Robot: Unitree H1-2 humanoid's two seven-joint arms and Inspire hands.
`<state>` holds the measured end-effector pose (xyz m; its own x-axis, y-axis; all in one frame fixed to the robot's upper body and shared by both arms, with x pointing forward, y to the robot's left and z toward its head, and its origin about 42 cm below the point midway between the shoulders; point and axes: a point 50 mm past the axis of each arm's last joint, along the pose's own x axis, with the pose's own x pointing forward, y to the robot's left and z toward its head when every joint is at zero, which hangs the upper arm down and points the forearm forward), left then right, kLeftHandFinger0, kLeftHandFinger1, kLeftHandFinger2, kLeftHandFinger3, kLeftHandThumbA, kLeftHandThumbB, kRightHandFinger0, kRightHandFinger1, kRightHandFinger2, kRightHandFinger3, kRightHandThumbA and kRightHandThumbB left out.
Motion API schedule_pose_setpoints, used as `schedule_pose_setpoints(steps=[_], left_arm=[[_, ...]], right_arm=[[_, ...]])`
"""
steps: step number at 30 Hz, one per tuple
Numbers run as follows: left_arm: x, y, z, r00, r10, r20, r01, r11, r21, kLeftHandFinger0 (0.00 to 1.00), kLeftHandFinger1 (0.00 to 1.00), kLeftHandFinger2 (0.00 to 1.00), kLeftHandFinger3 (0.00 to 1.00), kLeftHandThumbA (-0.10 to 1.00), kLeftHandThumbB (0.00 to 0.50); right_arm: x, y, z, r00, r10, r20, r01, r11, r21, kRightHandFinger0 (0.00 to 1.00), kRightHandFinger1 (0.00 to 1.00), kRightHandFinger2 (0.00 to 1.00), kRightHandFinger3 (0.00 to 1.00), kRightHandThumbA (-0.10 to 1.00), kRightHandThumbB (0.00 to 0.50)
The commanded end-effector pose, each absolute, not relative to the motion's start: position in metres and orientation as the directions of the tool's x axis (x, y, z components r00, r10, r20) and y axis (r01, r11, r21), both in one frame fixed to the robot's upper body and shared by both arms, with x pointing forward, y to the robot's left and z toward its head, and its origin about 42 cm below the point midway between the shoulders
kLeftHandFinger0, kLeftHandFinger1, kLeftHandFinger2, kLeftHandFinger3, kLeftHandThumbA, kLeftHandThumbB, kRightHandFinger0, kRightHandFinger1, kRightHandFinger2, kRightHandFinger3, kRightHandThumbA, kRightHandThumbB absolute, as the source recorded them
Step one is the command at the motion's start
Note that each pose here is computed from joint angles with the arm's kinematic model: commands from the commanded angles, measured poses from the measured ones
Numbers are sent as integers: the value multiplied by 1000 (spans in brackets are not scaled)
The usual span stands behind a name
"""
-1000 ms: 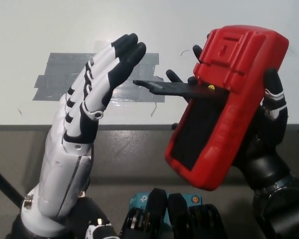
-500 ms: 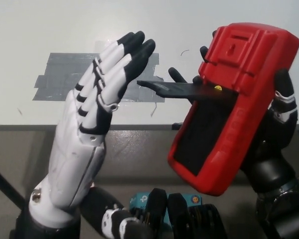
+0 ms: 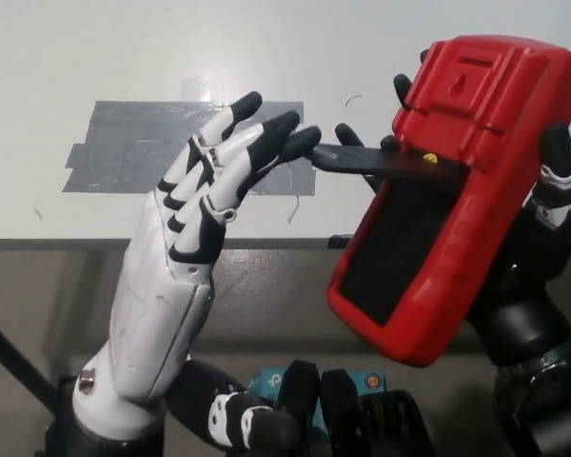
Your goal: The robot first picks the multimeter with right hand and then unfolds the black stand on the back of it using left hand
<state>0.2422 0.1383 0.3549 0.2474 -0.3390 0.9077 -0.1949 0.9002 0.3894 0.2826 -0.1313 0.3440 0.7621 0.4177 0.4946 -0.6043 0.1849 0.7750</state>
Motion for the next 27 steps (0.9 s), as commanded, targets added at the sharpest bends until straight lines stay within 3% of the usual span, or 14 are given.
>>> schedule_pose_setpoints(steps=[1,4,8,11,15,16,18,20,23,27], left_arm=[[232,132,349,172,-310,935,-210,916,343,1000,815,804,1000,1000,392],[230,131,347,161,-320,934,-192,918,348,1000,826,814,1000,1000,378],[229,129,347,148,-304,941,-154,933,326,1000,768,746,1000,1000,413],[229,125,347,131,-309,942,-92,942,322,1000,698,695,1000,990,428],[228,122,337,165,-343,925,-108,926,362,1000,569,564,1000,1000,449],[225,120,330,195,-361,912,-110,916,386,1000,561,561,1000,1000,442],[224,116,322,213,-372,903,-95,912,398,1000,510,514,1000,1000,411],[225,113,313,229,-397,888,-53,906,419,998,500,507,1000,1000,395],[220,112,302,270,-446,853,-34,881,471,1000,479,499,1000,1000,426],[215,112,288,305,-482,821,-7,861,508,1000,502,456,1000,1000,401]], right_arm=[[277,-132,368,730,350,587,-659,133,740,834,0,655,766,-100,116],[278,-132,368,727,349,591,-662,129,739,864,0,652,779,-100,102],[280,-132,369,725,349,593,-666,135,734,759,0,653,839,-100,116],[280,-133,370,727,341,596,-663,124,738,742,0,647,832,-100,116],[277,-132,373,735,330,593,-655,118,746,788,0,598,808,-100,135],[275,-132,374,734,325,596,-655,109,747,795,0,591,811,-100,136],[274,-133,375,732,321,601,-656,93,749,769,0,577,808,-100,136],[273,-133,376,730,315,607,-657,78,750,755,0,572,797,-100,131],[272,-134,378,731,310,608,-656,73,751,725,0,580,802,-100,134],[271,-135,381,747,289,599,-636,51,770,649,0,579,823,-100,145]])
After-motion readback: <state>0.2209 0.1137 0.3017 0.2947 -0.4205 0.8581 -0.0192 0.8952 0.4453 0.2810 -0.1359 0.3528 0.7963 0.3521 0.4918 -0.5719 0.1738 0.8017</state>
